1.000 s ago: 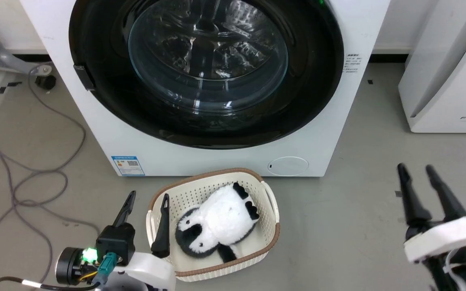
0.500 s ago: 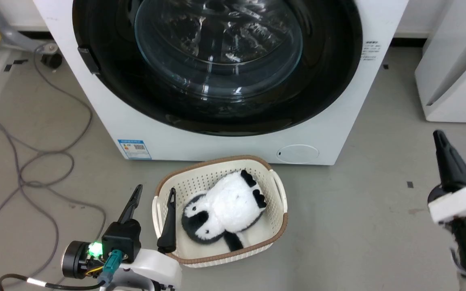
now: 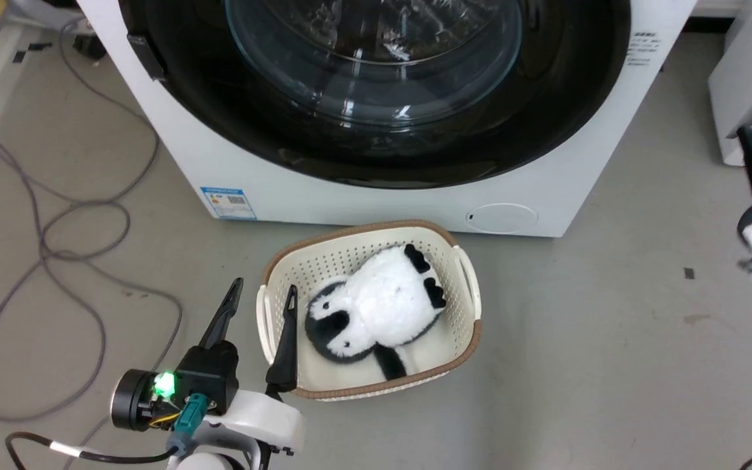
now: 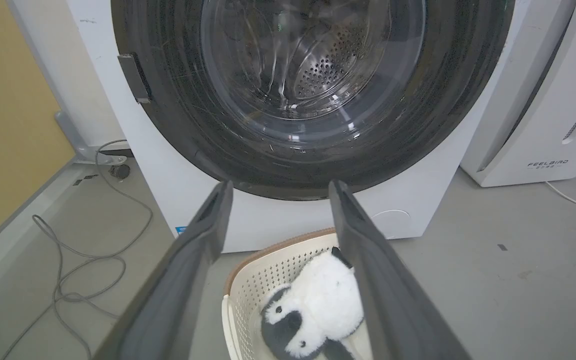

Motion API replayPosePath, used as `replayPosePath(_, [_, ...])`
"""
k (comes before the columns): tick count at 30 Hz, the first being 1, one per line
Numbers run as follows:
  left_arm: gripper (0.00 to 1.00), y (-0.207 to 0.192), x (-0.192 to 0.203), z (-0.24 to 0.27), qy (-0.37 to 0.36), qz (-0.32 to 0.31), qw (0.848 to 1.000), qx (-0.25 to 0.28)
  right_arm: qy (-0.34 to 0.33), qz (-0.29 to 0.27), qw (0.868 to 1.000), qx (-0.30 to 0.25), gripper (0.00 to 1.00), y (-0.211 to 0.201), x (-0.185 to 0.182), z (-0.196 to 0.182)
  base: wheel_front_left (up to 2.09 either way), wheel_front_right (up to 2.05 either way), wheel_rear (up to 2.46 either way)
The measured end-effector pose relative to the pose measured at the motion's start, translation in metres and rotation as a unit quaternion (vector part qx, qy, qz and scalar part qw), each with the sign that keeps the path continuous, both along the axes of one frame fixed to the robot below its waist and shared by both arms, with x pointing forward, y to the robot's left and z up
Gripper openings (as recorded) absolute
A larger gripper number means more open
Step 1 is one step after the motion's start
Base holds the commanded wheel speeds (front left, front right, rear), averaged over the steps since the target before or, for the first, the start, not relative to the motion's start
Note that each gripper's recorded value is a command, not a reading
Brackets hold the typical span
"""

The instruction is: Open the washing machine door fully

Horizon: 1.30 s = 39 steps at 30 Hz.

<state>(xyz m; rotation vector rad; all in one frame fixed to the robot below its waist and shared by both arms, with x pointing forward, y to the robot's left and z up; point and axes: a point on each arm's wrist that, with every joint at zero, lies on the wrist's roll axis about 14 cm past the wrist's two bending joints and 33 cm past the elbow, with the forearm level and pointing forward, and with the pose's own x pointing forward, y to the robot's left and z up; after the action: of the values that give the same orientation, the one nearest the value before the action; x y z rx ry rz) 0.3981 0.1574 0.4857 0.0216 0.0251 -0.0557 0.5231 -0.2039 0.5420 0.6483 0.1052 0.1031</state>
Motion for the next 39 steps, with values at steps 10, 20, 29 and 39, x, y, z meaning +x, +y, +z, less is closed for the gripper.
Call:
replayPosePath(10, [1.00, 0.003, 0.005, -0.009, 0.006, 0.006, 1.000, -0.001, 0.006, -0.001, 0.997, 0.076, 0.00, -0.002, 0.053, 0.016, 0.00, 0.00, 0.00])
replayPosePath(20, [1.00, 0.009, 0.009, -0.022, 0.019, 0.017, 1.000, -0.001, 0.047, 0.049, 0.987, 0.144, 0.00, 0.024, 0.101, 0.019, 0.00, 0.00, 0.00])
replayPosePath(29, [1.00, 0.012, 0.013, -0.029, 0.022, 0.023, 0.999, -0.002, 0.099, 0.091, 0.973, 0.188, 0.00, 0.043, 0.128, 0.007, 0.00, 0.00, 0.00])
replayPosePath(39, [1.00, 0.008, 0.014, -0.043, 0.035, 0.021, 0.999, -0.007, 0.136, 0.159, 0.947, 0.243, 0.00, 0.077, 0.150, 0.007, 0.00, 0.00, 0.00])
